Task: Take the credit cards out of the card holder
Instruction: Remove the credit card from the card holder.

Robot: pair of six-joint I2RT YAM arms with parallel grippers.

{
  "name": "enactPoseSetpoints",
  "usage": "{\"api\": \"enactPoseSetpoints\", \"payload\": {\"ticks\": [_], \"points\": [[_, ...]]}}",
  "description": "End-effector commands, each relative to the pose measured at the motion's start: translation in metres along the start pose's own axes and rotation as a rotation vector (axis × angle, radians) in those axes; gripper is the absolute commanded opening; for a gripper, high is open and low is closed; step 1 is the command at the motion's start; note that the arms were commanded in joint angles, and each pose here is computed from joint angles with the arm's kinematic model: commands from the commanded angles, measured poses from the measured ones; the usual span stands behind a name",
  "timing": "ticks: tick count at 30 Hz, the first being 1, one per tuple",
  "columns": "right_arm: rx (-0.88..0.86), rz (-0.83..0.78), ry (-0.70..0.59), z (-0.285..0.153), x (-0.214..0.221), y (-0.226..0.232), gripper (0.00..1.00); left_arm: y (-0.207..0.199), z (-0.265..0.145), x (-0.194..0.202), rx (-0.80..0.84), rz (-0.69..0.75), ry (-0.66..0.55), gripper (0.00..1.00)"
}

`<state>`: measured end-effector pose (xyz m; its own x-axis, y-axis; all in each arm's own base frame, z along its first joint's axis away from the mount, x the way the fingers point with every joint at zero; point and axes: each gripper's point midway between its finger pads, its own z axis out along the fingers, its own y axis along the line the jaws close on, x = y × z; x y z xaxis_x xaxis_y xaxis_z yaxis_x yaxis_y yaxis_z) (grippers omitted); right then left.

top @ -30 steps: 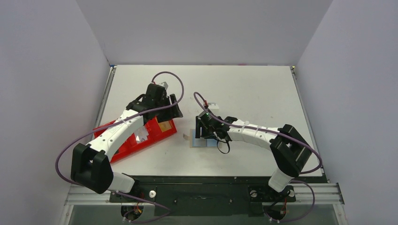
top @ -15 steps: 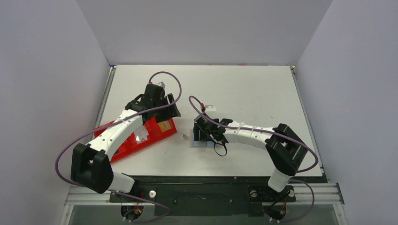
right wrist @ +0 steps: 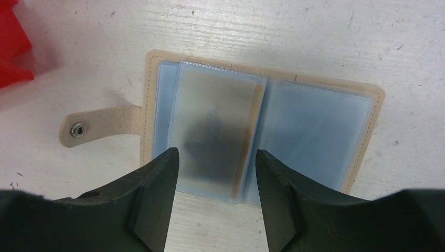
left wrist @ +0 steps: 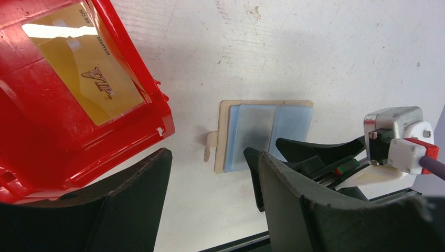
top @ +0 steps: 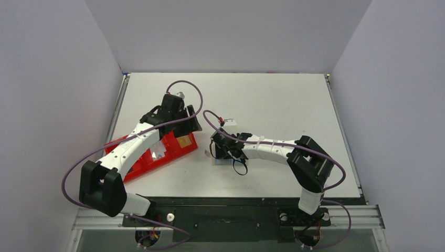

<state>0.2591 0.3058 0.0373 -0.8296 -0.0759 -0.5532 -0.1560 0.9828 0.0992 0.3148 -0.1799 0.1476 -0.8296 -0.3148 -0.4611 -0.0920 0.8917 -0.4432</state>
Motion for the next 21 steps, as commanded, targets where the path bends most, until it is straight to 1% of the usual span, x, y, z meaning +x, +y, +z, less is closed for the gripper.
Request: {"api": "enactPoseSetpoints", "payload": {"ticks": [1, 11, 17, 18, 21], "points": [[0.027, -0.022, -0.034, 0.003, -0.010, 0.003, 0.52, 0.000, -0.001, -0.008, 0.001, -0.003, -0.029, 0.59], [0.056, -0.060, -0.005, 0.014, 0.001, 0.001, 0.51, 0.001, 0.001, -0.005, 0.000, -0.005, -0.021, 0.59], [0.073, -0.061, 0.018, 0.020, 0.010, -0.011, 0.40, 0.002, 0.003, -0.003, -0.002, -0.007, -0.014, 0.59], [0.079, -0.056, 0.024, 0.021, 0.012, -0.016, 0.35, 0.002, 0.003, -0.003, -0.001, -0.007, -0.012, 0.59], [0.067, -0.034, 0.036, 0.024, 0.017, -0.023, 0.28, 0.003, 0.005, 0.000, -0.003, -0.007, -0.005, 0.60]]}}
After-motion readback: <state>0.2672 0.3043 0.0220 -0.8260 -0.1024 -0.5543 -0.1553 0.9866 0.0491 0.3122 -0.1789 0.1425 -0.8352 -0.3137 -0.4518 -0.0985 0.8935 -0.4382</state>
